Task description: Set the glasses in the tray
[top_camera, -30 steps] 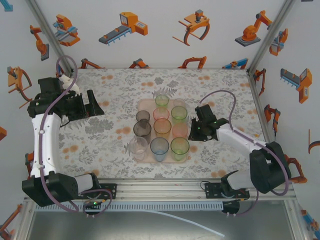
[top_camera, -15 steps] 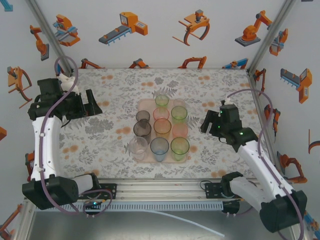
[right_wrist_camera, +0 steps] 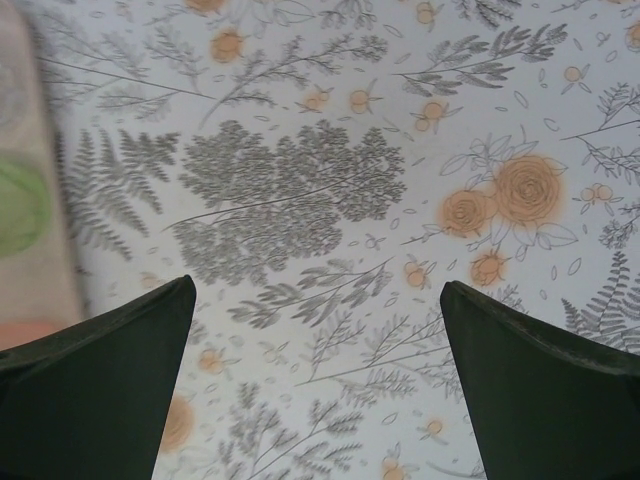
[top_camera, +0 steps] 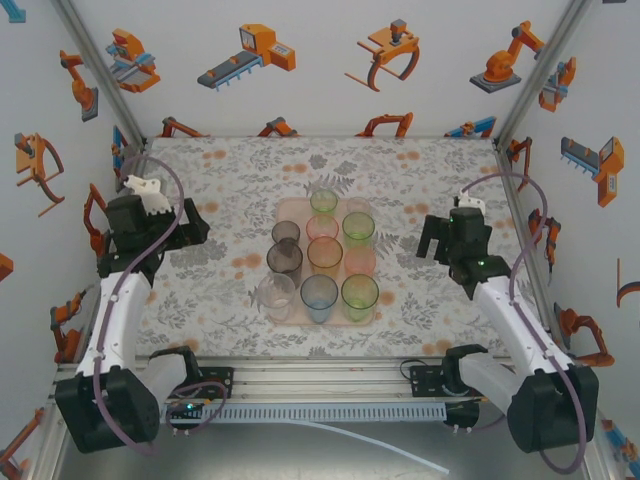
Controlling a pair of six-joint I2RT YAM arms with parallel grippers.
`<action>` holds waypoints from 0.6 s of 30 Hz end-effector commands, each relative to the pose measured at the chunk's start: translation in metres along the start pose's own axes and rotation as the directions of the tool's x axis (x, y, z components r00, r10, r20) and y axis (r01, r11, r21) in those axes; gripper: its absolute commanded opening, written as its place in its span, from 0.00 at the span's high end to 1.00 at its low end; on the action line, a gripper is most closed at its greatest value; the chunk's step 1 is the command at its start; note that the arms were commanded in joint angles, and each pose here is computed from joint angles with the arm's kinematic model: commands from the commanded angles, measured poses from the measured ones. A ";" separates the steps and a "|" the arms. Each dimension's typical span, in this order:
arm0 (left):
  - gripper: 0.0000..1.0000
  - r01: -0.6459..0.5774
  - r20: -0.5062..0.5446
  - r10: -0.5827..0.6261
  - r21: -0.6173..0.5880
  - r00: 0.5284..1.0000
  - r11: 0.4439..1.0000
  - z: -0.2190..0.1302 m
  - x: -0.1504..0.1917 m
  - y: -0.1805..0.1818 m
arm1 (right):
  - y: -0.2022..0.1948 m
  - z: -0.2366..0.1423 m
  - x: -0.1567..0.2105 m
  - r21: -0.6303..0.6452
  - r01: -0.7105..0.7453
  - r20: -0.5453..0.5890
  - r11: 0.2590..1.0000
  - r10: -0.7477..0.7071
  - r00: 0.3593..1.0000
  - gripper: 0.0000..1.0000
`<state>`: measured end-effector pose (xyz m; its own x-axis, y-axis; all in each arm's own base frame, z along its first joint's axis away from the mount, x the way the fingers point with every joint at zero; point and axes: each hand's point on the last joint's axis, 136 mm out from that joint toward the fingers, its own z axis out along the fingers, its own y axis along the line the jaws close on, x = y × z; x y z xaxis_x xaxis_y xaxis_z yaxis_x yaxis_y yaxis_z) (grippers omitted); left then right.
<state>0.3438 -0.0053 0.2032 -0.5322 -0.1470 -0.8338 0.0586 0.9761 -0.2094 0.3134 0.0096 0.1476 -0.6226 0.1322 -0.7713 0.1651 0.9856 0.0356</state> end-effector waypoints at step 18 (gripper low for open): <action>0.03 0.053 0.172 -0.034 -0.104 0.984 0.993 0.088 0.049 0.055 | -0.058 0.039 -0.001 0.119 -0.100 0.372 0.988 0.049 0.927 0.00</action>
<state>0.3870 0.0210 0.0908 -0.4956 -0.1942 -0.8465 -0.0447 0.9791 -0.1984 0.3178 -0.0451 0.0898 -0.4156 0.1544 -0.8963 0.3043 0.9523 0.0229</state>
